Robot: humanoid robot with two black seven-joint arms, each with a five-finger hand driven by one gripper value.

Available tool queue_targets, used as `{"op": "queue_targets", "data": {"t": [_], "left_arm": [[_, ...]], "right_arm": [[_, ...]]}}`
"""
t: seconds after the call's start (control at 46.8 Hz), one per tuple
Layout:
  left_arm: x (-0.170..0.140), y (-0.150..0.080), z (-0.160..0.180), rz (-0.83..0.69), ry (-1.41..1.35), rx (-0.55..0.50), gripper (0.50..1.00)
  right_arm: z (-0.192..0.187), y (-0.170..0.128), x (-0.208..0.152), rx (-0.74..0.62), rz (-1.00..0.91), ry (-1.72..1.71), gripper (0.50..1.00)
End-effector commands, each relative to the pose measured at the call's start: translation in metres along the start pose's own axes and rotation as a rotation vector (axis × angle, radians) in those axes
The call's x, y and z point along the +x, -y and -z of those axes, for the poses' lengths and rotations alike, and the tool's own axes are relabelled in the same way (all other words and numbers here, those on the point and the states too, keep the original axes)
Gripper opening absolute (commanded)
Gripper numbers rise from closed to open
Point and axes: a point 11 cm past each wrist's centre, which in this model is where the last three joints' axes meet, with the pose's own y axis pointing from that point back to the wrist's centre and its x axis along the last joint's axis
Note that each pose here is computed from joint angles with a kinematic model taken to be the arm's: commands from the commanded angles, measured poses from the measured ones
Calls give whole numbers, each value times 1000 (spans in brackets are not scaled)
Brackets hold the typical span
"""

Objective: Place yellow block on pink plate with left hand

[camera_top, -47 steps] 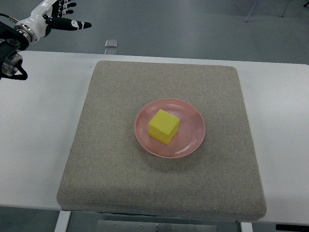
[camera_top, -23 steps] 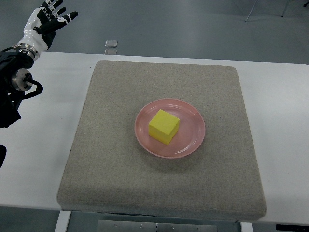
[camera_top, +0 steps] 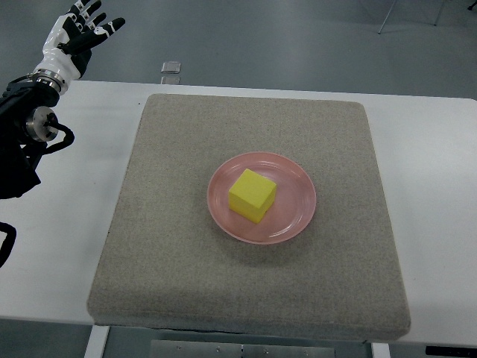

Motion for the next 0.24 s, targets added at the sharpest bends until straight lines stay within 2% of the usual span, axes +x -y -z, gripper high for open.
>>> {"op": "queue_targets", "data": {"t": [0.0,0.085,0.214], "left_arm": [[-1,0,1,3,-1,2,964],[-3,-1,6,6,-3,10,964],[-3,-3,10,7,-4,18,964]], "right_arm": [[-12,-1,0,-20,0,5,924],[-27,-4,1,-46,1,1,924],[-28,-4,0,-49,7,0,924]]}}
